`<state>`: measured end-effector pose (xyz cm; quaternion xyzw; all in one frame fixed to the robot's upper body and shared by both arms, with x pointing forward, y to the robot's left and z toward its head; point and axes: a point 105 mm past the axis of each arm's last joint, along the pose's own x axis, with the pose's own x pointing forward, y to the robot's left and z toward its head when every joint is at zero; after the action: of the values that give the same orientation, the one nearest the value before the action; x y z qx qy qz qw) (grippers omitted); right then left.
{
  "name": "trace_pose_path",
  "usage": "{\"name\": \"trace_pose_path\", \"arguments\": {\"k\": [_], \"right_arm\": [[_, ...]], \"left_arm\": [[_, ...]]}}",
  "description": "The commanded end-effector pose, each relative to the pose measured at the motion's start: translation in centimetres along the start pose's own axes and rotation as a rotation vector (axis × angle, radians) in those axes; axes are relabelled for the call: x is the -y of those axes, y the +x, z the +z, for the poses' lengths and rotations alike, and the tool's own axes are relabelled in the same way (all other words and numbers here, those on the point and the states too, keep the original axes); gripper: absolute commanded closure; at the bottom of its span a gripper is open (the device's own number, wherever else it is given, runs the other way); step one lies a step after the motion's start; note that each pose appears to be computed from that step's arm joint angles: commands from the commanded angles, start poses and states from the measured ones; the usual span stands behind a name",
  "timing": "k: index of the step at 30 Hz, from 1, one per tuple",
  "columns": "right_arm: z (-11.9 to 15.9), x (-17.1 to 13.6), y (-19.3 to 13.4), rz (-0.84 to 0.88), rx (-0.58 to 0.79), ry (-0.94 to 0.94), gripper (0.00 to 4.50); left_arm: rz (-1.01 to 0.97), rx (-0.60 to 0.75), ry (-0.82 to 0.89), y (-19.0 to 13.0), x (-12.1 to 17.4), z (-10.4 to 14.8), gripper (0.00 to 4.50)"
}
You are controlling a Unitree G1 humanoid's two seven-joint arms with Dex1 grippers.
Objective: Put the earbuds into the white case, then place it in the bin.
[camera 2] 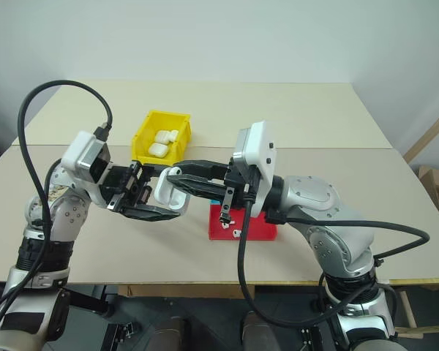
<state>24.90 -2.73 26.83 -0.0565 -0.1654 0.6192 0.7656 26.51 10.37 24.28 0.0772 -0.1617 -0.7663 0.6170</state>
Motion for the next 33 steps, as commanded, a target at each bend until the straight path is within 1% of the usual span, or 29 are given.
{"name": "trace_pose_path", "arguments": {"k": [1,11,13,14,19,20,21,23,26,30,31,33], "right_arm": [[0.2,-0.1,0.0,-0.004,0.002,-0.026,3.89],[-0.1,-0.3,-0.5,0.006,-0.024,-0.037,3.89],[-0.1,-0.3,-0.6,0.008,-0.029,-0.036,3.17],[-0.1,-0.3,-0.6,0.008,-0.031,-0.036,2.93],[-0.1,-0.1,-0.7,-0.001,-0.038,-0.046,1.36],[-0.1,-0.1,-0.7,-0.001,-0.038,-0.048,0.91],[0.0,0.0,-0.7,-0.005,-0.033,-0.049,0.7],[0.2,0.2,-0.8,-0.013,-0.021,-0.048,0.08],[0.8,0.4,-1.0,-0.017,0.005,-0.042,0.03],[2.0,1.6,-2.2,-0.038,0.027,-0.043,0.03],[2.2,2.0,-2.6,-0.041,0.019,-0.045,0.03],[2.1,3.6,-3.5,-0.047,-0.064,-0.061,0.03]], "left_arm": [[-0.019,0.011,0.076,0.3,0.1,1.3,1.66],[-0.008,0.01,0.084,0.2,-0.1,1.3,1.66],[-0.006,0.01,0.084,0.2,-0.1,1.3,1.66],[-0.006,0.01,0.084,0.1,-0.1,1.3,1.66],[-0.003,0.01,0.086,0.0,-0.2,1.2,1.66],[-0.003,0.009,0.086,-0.1,-0.2,1.2,1.66],[-0.003,0.009,0.087,-0.1,-0.2,1.2,1.66],[-0.004,0.008,0.087,-0.1,-0.2,1.2,1.66],[-0.003,0.007,0.087,-0.1,-0.3,1.2,1.66],[-0.002,0.002,0.095,-1.0,0.2,2.1,1.66],[-0.002,0.0,0.097,-1.2,0.4,2.4,1.66],[-0.002,-0.003,0.102,-1.9,1.1,3.0,1.66]]}}
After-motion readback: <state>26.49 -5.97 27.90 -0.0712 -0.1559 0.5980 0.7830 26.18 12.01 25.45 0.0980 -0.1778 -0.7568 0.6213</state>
